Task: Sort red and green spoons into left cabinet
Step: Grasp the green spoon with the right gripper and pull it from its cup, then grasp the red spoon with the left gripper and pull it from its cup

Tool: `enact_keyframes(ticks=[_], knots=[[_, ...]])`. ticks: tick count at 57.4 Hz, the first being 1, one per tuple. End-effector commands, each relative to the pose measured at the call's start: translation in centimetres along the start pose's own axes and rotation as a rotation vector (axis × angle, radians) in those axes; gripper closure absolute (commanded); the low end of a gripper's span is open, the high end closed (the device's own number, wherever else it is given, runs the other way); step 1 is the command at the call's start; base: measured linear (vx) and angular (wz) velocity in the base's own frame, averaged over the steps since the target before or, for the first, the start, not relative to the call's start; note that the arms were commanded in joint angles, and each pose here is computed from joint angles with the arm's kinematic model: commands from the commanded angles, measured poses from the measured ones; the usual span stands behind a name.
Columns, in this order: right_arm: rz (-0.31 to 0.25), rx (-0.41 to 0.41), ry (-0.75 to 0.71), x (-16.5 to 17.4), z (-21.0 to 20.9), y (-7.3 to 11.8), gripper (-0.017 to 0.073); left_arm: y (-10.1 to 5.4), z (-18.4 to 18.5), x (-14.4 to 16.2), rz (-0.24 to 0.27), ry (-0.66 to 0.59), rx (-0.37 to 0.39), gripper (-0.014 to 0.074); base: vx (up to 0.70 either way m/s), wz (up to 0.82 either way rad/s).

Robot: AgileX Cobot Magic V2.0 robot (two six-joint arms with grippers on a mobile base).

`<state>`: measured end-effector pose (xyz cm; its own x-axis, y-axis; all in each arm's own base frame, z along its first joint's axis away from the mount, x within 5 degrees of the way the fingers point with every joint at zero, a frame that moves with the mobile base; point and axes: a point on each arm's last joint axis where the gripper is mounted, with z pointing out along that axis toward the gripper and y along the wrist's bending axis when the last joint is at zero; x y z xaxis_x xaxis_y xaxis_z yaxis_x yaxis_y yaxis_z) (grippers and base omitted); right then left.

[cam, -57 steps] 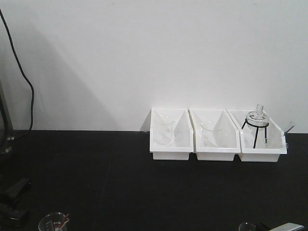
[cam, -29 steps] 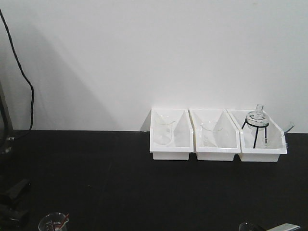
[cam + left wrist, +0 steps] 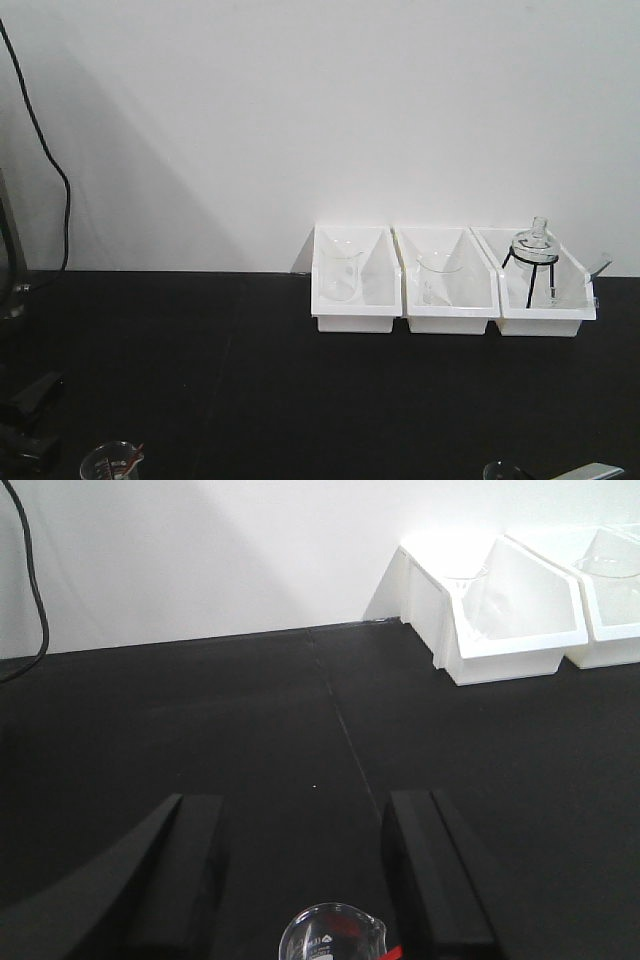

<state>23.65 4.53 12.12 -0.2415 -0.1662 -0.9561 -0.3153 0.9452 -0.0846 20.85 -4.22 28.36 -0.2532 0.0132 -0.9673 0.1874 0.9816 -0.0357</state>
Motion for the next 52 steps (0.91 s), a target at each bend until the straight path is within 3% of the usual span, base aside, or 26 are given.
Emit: enact_keyframes(ticks=[1,18,25,31,35,41,47,52], knots=[[-0.032,0.023,-0.255,-3.0,-0.3,-0.3,0.0567,-0.2,-0.3,-2.2,-0.007,-0.123,0.01,0.0134,0.0,0.0],[-0.079,0.048,-0.41,-6.5,-2.1,-0.5,0.0567,-0.2,-0.3,-2.2,-0.01,-0.122,0.01,0.0134,0.0,0.0],[-0.092,0.059,-0.496,-8.4,-3.3,-0.5,0.0567,-0.2,-0.2,-1.9,-0.035,-0.094,0.008,0.0134,0.0,0.0],[-0.061,0.058,-0.547,-9.7,-4.5,-0.5,0.0565,-0.2,-0.2,-1.1,-0.069,-0.009,0.007,0.0134,0.0,0.0],[-0.036,0.058,-0.555,-10.4,-5.2,-0.6,0.0565,-0.2,-0.2,-0.5,-0.056,0.058,0.005,0.0134,0.0,0.0],[-0.031,0.08,-0.545,-11.0,-6.0,-0.7,0.0564,-0.1,0.4,0.6,0.084,0.154,0.009,0.0134,0.0,0.0],[-0.038,0.095,-0.536,-11.4,-6.6,-0.8,0.0564,-0.1,1.5,1.7,0.29,0.227,0.031,0.0134,0.0,0.0],[-0.04,0.097,-0.53,-11.4,-6.7,-0.8,0.0564,-0.1,2.4,2.6,0.367,0.27,0.046,0.0134,0.0,0.0]])
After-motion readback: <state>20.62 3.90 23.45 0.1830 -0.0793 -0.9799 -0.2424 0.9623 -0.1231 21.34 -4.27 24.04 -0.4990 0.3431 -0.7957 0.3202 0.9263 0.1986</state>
